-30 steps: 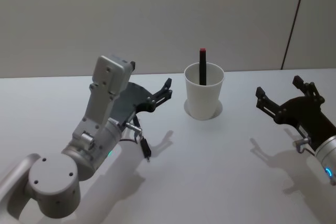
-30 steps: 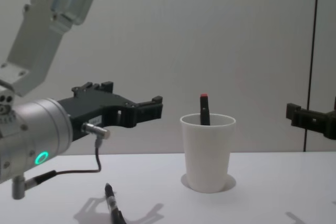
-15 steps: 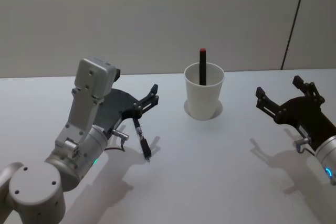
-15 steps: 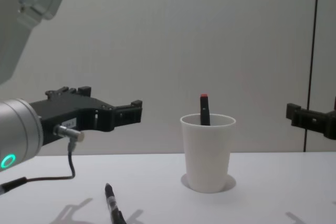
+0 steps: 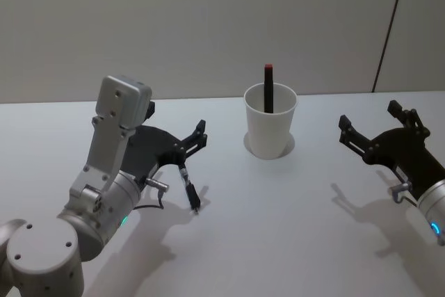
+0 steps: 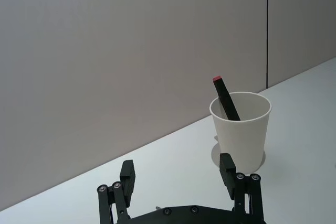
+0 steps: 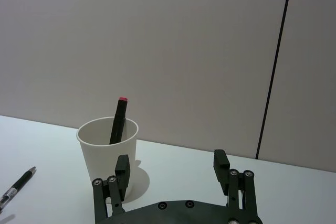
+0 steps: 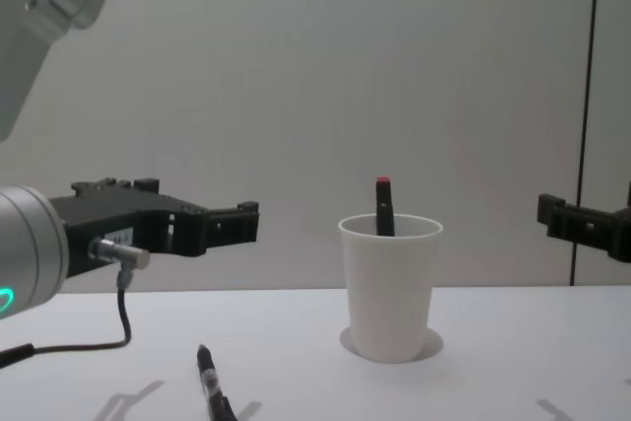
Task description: Place the pen into the pen holder.
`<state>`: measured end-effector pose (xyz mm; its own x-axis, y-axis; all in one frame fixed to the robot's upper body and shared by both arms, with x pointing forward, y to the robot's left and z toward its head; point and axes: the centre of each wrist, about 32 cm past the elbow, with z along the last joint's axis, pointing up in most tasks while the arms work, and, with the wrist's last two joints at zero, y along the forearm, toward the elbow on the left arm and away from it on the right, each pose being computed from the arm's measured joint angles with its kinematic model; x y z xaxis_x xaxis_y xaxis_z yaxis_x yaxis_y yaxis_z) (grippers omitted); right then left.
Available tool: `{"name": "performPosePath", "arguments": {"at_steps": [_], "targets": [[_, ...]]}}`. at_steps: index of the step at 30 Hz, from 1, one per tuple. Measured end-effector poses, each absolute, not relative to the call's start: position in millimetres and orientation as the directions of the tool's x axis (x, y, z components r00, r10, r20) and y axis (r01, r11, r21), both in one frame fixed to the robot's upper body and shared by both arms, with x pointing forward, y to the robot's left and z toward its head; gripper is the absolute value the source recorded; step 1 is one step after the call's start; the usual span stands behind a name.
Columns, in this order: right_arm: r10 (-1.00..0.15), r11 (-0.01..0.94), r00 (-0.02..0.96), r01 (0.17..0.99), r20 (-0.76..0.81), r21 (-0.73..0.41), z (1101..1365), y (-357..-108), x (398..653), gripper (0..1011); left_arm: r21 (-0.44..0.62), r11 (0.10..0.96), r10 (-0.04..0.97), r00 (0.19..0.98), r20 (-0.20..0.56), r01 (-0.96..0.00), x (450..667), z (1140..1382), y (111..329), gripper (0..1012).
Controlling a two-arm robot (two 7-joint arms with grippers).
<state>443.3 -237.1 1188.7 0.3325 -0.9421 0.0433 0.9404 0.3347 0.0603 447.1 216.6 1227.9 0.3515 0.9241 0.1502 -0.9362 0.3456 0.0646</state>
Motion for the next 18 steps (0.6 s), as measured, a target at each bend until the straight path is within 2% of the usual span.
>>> {"name": "performPosePath", "arguments": {"at_steps": [18], "targets": [[-0.942,0.335,0.333,0.940,0.043,0.060,1188.7,-237.1,443.3,1001,0.187,0.282,0.949,0.302,0.086,-0.941,444.4,1230.5,197.3,1001]]}}
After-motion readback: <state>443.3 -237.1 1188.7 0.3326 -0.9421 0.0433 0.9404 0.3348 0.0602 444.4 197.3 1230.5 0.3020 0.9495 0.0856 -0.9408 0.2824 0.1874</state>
